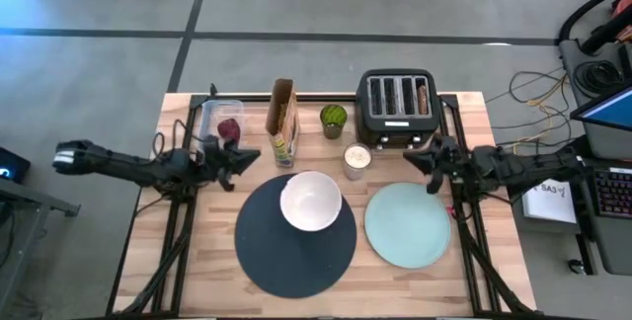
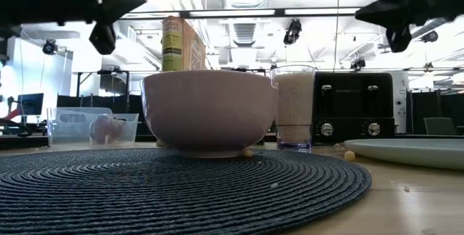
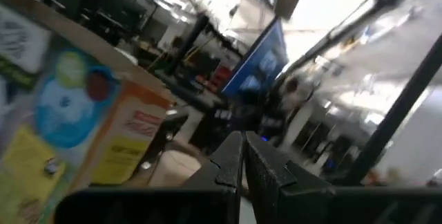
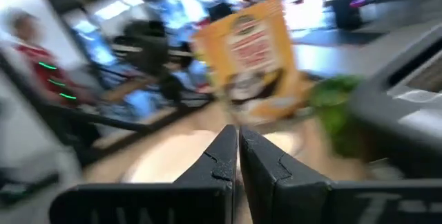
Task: Arrange a breakfast setting
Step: Pour the cereal from the yellow cereal box into the white bowl
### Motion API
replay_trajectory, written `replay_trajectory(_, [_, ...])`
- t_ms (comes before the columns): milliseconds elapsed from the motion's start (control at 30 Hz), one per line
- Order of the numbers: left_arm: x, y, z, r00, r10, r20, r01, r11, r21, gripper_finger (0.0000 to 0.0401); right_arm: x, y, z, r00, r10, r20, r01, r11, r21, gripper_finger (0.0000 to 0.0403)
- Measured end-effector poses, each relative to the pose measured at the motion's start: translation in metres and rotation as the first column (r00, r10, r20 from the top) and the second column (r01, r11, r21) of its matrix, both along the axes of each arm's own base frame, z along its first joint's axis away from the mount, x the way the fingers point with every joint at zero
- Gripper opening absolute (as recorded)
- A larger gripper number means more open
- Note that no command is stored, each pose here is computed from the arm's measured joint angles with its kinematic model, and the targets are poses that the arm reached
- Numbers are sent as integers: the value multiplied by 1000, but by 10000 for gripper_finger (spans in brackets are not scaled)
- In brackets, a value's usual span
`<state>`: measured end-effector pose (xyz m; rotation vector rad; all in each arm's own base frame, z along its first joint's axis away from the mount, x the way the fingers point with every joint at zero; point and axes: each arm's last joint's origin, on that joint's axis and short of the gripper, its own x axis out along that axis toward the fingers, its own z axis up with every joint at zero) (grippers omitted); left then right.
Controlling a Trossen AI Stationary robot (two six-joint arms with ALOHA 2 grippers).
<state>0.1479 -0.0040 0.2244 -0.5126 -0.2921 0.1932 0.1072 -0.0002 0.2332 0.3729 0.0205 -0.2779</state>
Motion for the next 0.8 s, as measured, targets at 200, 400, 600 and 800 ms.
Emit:
replay_trajectory(200, [30,-8,23,971,106,-215,-93,993,71,0,4,-4,30,977,-128,-170,115,990,-80,9])
replay_trajectory(400, [44,-15,45,756,164,-634,-150,986,76,0,21,-4,34,949,-197,-246,166,976,-141,9])
replay_trajectory(600, [49,-36,51,502,120,-857,-115,991,72,0,33,-6,35,917,-295,-267,238,945,-224,9])
replay_trajectory(800, [64,-60,15,387,176,-905,-61,984,165,0,40,-5,35,915,-298,-270,236,942,-238,9])
